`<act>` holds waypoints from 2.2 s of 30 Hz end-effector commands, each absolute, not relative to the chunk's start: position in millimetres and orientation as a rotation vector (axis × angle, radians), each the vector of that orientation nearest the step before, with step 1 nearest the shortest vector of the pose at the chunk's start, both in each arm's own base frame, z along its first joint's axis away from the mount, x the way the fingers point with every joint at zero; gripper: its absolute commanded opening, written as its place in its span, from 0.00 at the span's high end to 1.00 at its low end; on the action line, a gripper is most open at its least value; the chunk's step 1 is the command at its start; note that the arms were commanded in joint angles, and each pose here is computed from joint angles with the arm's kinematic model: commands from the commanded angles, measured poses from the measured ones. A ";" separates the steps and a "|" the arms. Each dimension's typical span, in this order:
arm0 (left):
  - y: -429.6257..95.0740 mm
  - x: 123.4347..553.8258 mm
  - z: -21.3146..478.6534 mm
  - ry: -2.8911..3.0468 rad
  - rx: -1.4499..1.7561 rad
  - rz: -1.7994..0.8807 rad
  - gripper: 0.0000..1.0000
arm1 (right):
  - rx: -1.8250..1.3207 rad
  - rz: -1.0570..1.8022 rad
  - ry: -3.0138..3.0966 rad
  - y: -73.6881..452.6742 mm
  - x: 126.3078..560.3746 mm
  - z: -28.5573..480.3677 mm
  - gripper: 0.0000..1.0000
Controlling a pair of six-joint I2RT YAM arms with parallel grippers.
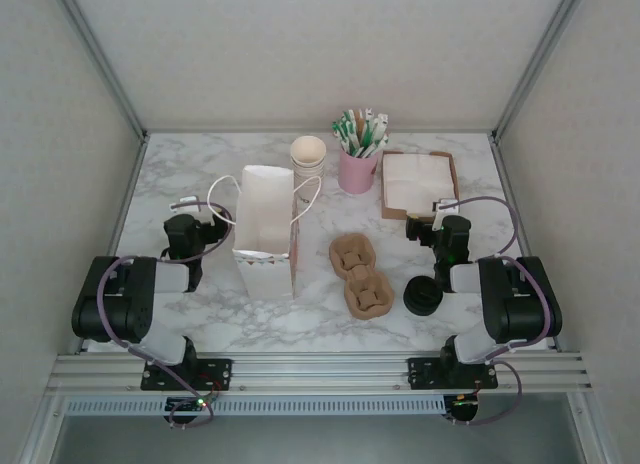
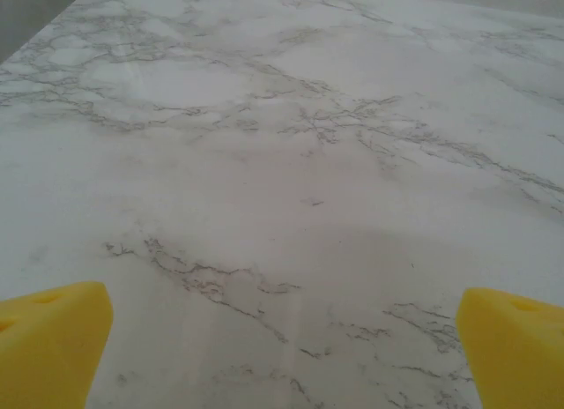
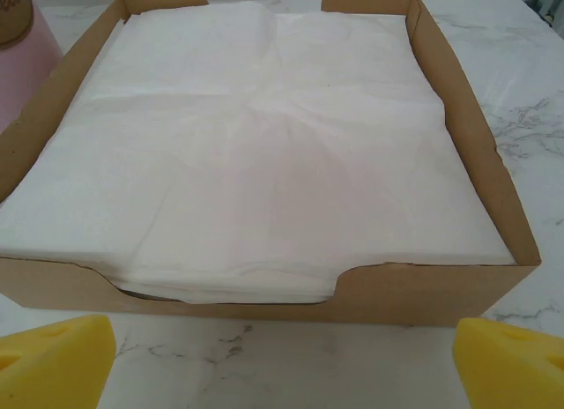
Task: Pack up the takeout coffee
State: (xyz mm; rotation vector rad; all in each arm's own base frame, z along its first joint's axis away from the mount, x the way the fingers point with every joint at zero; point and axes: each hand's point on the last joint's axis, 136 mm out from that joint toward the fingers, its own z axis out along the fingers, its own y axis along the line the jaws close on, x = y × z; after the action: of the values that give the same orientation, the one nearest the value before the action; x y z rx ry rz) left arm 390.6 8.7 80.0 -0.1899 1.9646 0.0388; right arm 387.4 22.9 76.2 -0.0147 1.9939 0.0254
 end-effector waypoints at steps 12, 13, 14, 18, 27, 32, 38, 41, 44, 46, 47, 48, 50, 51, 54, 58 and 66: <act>9.9 396.5 90.4 1.938 -0.180 0.037 0.00 | -0.012 0.024 1.976 21.0 393.4 82.3 0.01; 9.9 396.5 90.5 1.937 -0.180 0.037 0.00 | -0.013 0.025 1.977 21.1 393.2 82.1 0.01; 10.3 396.5 90.4 1.938 -0.181 0.038 0.00 | -0.014 0.025 1.975 21.4 393.6 82.6 0.01; 9.5 396.4 90.9 1.936 -0.179 0.034 0.00 | -0.022 0.023 1.986 22.6 395.3 88.5 0.01; 23.0 388.8 126.5 1.902 -0.257 0.087 0.00 | 0.104 0.031 1.933 12.0 380.0 154.9 0.01; 47.6 357.3 186.7 1.825 -0.531 0.088 0.00 | 0.450 0.109 2.106 -1.5 342.1 179.0 0.01; 50.4 316.6 208.6 1.902 -0.822 -0.025 0.00 | 0.479 0.361 2.361 42.4 308.0 180.4 0.01; 34.3 308.1 207.7 1.951 -0.829 -0.148 0.00 | 0.378 0.388 2.339 68.7 294.4 194.7 0.03; 33.4 291.9 207.5 1.973 -0.872 -0.163 0.00 | 0.378 0.466 2.288 88.8 290.4 214.8 0.26; 31.8 283.4 210.5 1.971 -0.869 -0.180 0.00 | 0.398 0.528 2.272 103.2 294.4 227.4 0.34; 30.5 279.0 212.9 1.970 -0.865 -0.191 0.00 | 0.387 0.558 2.271 114.4 298.9 233.4 0.34; 28.7 275.4 215.6 1.970 -0.851 -0.203 0.00 | 0.369 0.572 2.271 126.0 304.5 240.5 0.36; 27.9 268.6 220.9 1.963 -0.842 -0.213 0.01 | 0.337 0.554 2.287 146.1 315.5 248.8 0.43; 27.5 265.1 223.5 1.962 -0.839 -0.216 0.02 | 0.322 0.557 2.288 157.7 323.1 257.6 0.45; 26.5 257.6 226.7 1.974 -0.838 -0.220 0.06 | 0.307 0.583 2.305 190.9 346.8 266.5 0.53; 20.7 254.1 224.6 2.006 -0.827 -0.249 0.12 | 0.302 0.645 2.304 229.3 378.6 272.6 0.57; 6.2 253.6 214.1 2.067 -0.805 -0.330 0.23 | 0.318 0.759 2.314 285.2 421.9 263.3 0.66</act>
State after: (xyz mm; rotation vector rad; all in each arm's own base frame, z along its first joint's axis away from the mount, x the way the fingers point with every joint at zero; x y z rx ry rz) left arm 257.3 11.9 213.7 -0.8015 2.0442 -0.2858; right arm 412.9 266.1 248.7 0.3012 2.3527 0.6813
